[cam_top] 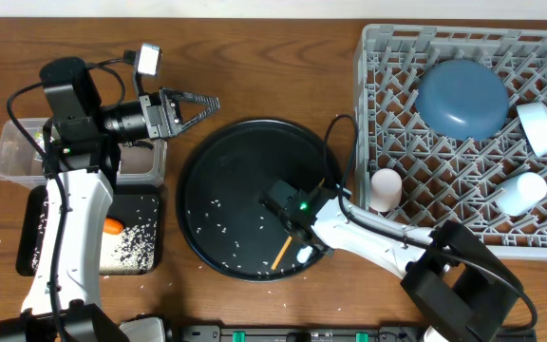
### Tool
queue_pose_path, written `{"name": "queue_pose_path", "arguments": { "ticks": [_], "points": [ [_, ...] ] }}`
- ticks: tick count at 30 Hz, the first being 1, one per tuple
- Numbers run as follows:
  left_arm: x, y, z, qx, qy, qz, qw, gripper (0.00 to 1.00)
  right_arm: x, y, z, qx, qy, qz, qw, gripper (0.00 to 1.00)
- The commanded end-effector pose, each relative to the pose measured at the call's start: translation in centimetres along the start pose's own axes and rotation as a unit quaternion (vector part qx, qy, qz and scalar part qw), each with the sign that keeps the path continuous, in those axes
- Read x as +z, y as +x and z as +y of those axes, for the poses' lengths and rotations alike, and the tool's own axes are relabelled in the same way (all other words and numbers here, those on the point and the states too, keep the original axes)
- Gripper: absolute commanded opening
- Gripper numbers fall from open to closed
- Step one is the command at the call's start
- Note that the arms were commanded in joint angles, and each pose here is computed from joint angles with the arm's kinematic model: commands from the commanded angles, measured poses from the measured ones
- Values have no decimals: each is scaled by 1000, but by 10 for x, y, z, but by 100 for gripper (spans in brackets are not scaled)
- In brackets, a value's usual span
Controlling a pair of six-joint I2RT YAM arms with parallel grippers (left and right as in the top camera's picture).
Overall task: Sort waste into correct bins and load items into the dishwasher rack
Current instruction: 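Close right gripper on the white knife and lift it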
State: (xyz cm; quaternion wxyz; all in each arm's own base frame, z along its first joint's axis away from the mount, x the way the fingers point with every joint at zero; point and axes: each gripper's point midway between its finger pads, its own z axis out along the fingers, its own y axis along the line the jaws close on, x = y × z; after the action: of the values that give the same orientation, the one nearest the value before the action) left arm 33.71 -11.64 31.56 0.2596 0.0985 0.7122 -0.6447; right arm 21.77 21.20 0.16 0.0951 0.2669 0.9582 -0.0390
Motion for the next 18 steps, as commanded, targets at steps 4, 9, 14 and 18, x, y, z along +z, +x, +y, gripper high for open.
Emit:
{"name": "queue_pose_path", "arguments": {
  "ticks": [4,9,14,18],
  "points": [
    [-1,0,-1,9,3,2,1000,98,-14,-16,10,-49,-9,-36,998,1],
    [-1,0,-1,9,4,2,1000,98,-28,-20,19,-70,-32,-42,996,1],
    [-1,0,-1,9,3,2,1000,98,-39,-23,26,-102,-49,-48,992,1],
    [-1,0,-1,9,4,2,1000,98,-46,-24,28,-105,-59,-49,992,1]
  ]
}}
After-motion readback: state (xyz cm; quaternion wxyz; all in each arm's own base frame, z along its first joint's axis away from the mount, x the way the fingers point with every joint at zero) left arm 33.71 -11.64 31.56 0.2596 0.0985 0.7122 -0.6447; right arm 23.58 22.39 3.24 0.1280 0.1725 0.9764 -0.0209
